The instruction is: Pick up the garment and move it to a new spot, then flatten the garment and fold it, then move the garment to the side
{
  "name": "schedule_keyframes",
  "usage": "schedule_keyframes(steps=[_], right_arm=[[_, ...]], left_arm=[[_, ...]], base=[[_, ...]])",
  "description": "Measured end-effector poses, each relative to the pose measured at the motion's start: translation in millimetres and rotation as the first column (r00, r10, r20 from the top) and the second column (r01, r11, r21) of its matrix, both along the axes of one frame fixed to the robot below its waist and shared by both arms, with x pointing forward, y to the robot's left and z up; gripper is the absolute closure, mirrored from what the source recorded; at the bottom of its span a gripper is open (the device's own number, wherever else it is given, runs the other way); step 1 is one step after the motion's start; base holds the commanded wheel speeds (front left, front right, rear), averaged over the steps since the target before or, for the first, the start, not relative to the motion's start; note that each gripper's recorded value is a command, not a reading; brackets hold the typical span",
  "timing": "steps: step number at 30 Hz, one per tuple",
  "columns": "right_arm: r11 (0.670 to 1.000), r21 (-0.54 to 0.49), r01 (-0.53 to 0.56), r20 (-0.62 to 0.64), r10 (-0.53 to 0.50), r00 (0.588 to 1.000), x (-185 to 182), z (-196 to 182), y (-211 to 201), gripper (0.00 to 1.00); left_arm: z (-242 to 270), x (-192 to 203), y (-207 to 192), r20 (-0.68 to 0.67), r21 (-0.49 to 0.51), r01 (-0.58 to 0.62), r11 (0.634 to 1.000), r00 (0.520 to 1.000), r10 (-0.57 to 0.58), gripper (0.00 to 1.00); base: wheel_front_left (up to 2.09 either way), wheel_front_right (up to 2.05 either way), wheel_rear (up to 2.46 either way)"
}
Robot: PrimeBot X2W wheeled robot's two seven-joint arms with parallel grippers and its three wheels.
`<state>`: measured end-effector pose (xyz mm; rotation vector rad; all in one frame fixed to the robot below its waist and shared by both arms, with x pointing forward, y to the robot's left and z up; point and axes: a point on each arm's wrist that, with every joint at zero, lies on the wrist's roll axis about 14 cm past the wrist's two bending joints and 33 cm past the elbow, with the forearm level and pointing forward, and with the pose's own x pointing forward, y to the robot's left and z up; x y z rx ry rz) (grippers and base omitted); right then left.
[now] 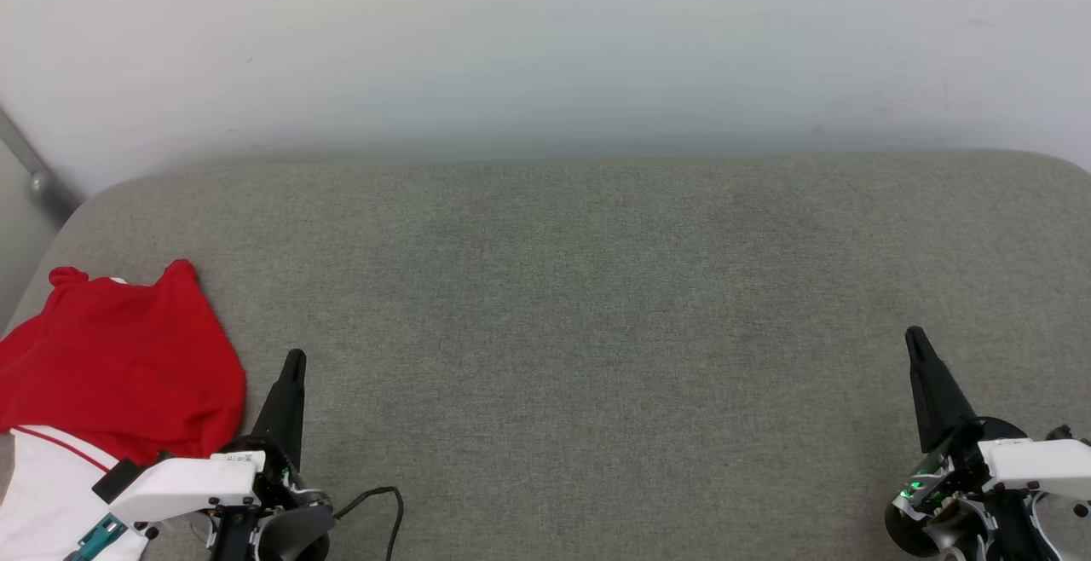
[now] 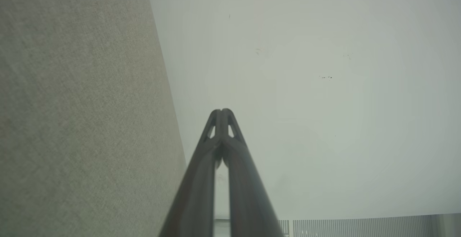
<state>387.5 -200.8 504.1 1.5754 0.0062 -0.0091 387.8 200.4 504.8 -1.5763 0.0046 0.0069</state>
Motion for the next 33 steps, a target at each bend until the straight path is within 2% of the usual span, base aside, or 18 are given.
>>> schedule_keyframes(steps=[13,14,17,25,33], right_arm=[[1.0,0.0,0.0,0.0,0.0,1.0,0,0,0,1.0],[1.0,0.001,0.0,-0.008,0.0,1.0,-1,-3,0,0.0],[1.0,0.003,0.007,-0.043,-0.007,0.999,-7,-15,-1,0.0],[0.999,-0.031,0.025,-0.033,-0.026,0.999,-8,-11,-1,0.0],[0.986,-0.168,0.012,-0.008,-0.014,1.0,-5,-2,4,0.0]], left_arm=[[0,0,0,0.0,0.0,0.0,1.0,1.0,0.0,1.0],[-3,-1,0,-0.008,-0.001,0.0,1.0,1.0,0.0,0.0],[-15,-7,-2,-0.045,-0.004,0.002,1.0,0.999,-0.003,0.0],[-10,-5,-15,-0.028,0.017,0.018,1.0,0.999,-0.017,0.0],[1,-3,-22,0.002,0.097,0.021,0.995,1.0,-0.022,0.0]], base=[[0.0,0.0,0.0],[0.0,0.0,0.0],[0.0,0.0,0.0],[0.0,0.0,0.0],[0.0,0.0,0.0]])
